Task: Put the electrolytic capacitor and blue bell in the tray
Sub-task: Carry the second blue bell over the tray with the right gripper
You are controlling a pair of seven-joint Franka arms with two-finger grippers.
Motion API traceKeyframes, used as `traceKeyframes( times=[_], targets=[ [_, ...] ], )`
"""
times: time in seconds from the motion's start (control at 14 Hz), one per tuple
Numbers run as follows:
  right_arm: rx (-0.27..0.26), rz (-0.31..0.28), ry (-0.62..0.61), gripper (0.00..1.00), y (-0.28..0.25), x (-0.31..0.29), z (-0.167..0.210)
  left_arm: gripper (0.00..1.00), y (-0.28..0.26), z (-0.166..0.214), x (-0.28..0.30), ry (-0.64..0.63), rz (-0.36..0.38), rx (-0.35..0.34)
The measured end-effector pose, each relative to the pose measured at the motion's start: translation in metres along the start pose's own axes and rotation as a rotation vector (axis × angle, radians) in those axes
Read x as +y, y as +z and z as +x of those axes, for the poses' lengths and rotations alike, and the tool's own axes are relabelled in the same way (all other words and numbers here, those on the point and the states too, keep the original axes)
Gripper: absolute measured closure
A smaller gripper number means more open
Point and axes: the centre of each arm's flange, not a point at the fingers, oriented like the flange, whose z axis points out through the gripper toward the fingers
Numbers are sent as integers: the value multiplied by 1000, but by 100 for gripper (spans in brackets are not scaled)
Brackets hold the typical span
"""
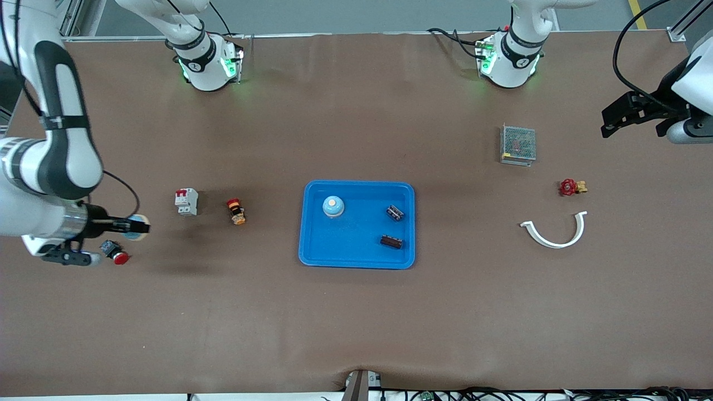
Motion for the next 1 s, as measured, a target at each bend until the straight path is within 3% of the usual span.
traceKeyframes(
  times=[0.21, 0.5, 1.0],
  targets=[
    [-2, 11, 186, 33, 6, -89, -21, 0, 12, 7, -9, -18, -2, 26],
    [49, 31, 374, 33, 1, -194, -54, 0, 17, 7, -9, -18, -2, 28],
    [93, 70, 782, 33, 77, -293, -71, 0, 14, 3, -8, -17, -8, 32]
  ],
)
